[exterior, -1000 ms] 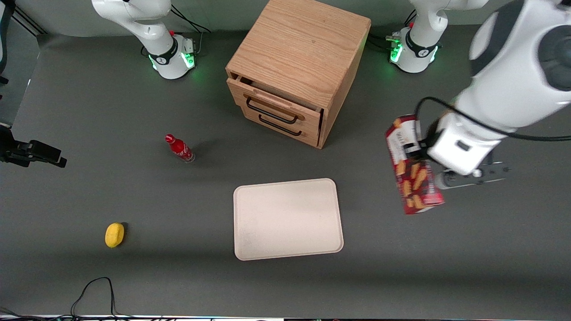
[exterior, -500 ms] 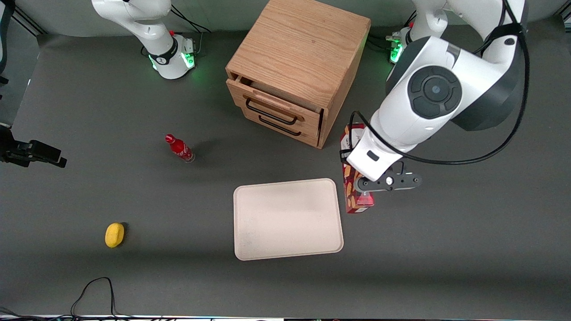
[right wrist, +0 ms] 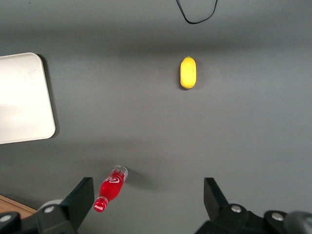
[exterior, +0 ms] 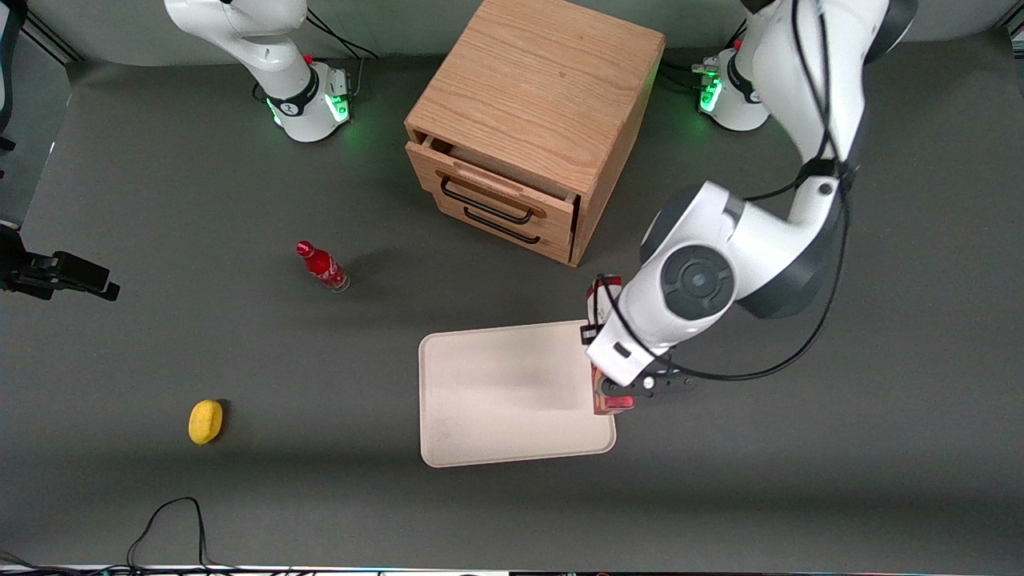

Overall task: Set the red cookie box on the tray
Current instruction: 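Carry the cookie box over the white tray with the left gripper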

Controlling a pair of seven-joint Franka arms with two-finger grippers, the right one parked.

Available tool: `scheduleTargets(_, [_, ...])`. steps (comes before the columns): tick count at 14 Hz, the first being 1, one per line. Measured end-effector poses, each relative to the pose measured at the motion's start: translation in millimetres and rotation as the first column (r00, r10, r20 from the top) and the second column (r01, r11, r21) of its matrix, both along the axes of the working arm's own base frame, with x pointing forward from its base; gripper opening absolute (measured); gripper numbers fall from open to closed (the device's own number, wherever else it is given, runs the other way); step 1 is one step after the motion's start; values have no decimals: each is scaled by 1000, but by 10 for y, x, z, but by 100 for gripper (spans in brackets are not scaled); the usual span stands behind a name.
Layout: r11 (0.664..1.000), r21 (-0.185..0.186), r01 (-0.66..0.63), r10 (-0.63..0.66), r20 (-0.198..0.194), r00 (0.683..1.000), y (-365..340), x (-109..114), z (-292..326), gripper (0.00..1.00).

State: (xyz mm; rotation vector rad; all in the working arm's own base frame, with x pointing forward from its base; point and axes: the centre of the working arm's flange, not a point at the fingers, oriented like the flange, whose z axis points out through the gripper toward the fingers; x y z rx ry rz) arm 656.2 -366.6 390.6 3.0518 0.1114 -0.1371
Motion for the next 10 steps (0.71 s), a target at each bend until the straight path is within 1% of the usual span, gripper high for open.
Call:
scheduleTargets(2, [1000,9,8,-8,3,1000,-76,38,-326,3])
scheduleTargets(6, [999,52,15,-16,29,999,-65,136,-819,3])
scheduleTargets(8, [997,71,12,-15,38,999,-94,139,-980,3])
scheduleTargets(10, [997,76,2,-5,46,999,-186,104,-1078,3])
